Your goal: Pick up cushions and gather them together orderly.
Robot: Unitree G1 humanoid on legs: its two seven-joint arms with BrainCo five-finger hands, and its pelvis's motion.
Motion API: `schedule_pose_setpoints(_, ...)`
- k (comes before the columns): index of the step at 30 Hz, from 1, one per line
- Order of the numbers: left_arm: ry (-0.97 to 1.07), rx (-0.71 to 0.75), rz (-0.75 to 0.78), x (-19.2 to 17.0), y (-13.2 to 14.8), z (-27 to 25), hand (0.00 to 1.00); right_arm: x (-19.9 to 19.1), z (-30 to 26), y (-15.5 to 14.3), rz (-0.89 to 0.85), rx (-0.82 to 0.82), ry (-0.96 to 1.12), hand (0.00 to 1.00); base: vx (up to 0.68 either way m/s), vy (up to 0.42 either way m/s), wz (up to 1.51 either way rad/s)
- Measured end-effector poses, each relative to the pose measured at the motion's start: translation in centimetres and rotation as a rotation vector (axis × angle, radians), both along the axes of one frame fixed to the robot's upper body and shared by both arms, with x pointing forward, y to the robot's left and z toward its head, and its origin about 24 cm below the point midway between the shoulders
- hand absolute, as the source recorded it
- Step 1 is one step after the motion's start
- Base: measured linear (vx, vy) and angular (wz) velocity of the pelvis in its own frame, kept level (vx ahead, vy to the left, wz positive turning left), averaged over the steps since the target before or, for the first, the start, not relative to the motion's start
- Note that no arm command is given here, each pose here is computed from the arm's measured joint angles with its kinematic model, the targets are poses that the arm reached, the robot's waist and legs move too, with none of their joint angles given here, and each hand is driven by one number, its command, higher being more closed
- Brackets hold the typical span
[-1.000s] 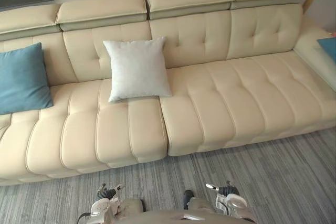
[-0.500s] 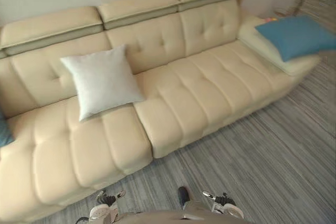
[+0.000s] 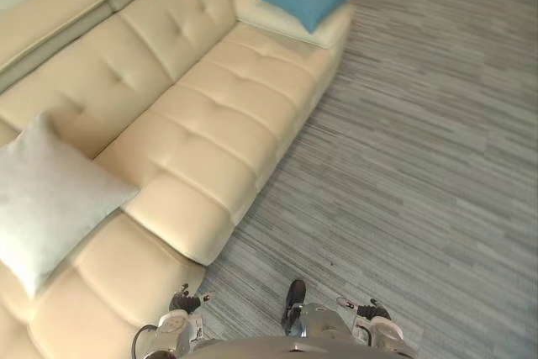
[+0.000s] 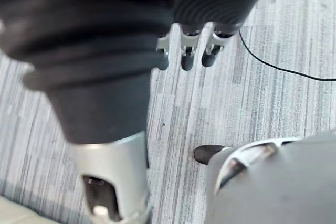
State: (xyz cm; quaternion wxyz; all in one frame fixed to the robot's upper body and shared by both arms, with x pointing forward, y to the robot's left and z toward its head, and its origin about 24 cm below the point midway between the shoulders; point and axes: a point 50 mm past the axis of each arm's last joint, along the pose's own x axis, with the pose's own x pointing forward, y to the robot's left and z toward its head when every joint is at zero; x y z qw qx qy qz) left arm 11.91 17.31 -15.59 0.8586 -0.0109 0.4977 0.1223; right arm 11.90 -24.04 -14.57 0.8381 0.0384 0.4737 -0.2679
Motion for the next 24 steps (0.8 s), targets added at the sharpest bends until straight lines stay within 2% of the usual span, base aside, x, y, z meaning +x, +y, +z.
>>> schedule_pose_setpoints(4, 0.016, -0.011, 0.019, -0.7, -0.1, -0.2, 0.0, -0.4, -0.2, 0.4, 0.014, 0.008, 0.016, 0.0, 0.17, -0.047, -0.93)
schedule_pose_setpoints(12, -0.067, 0.0, 0.055, 0.7, 0.3, 0.6, 0.0, 0.7, 0.0, 1.9, 0.018, 0.036, -0.022, 0.0, 0.18, 0.076, -0.93)
schedule_pose_setpoints(16, -0.089, 0.007, 0.077, 1.1, 0.4, 0.9, 0.0, 1.2, 0.1, 2.6, 0.039, 0.041, -0.043, 0.0, 0.33, 0.238, -0.92)
schedule_pose_setpoints(21, -0.077, 0.05, 0.114, 0.5, 1.9, 0.9, 0.0, 0.4, -0.4, 4.4, 0.044, 0.087, -0.033, 0.0, 0.47, 0.304, -0.78)
schedule_pose_setpoints(24, -0.049, 0.063, 0.073, 0.1, 1.6, 0.7, 0.0, 1.4, 0.1, 4.5, 0.075, 0.073, -0.075, 0.0, 0.44, 0.153, -0.07)
